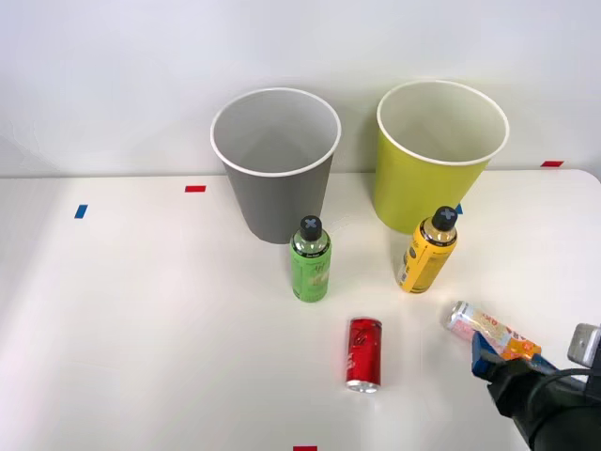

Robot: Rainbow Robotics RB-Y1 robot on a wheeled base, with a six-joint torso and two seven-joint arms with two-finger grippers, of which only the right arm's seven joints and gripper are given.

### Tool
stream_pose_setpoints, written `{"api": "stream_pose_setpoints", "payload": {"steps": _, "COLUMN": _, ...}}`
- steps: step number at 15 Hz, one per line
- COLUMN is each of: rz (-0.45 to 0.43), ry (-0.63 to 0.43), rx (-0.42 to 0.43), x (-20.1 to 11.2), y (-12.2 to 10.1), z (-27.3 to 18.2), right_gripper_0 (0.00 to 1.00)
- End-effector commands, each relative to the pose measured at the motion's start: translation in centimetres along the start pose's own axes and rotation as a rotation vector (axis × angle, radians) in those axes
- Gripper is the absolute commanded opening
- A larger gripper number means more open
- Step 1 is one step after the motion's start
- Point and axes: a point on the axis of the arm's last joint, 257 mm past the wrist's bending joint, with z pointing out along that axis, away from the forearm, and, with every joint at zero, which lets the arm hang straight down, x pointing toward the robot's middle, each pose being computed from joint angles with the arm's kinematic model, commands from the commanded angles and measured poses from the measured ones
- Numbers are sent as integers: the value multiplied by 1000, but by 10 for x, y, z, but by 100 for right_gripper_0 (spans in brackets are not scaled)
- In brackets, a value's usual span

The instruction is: Put cans in the gray bin, plastic bottles in the light green bin

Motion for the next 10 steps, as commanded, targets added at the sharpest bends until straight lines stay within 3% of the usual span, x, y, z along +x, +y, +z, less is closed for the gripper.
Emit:
{"api": "stream_pose_setpoints", "payload": {"steps": 1, "rz": 192, "ry": 15, "rx": 30, "x": -18, "y": 1, "z": 4, "right_gripper_0": 81}}
{"api": "stream_pose_setpoints", "payload": {"steps": 4, "rz": 392, "ry": 52, "rx": 53, "x": -20, "y": 0, "z": 10, "right_gripper_0": 81}}
{"api": "stream_pose_setpoints", "payload": {"steps": 6, "rz": 580, "ry": 86, "rx": 81, "x": -18, "y": -1, "z": 13, "right_gripper_0": 81}}
{"api": "stream_pose_setpoints", "payload": {"steps": 10, "rz": 874, "ry": 108, "rx": 153, "x": -26, "y": -7, "z": 17, "right_gripper_0": 81}}
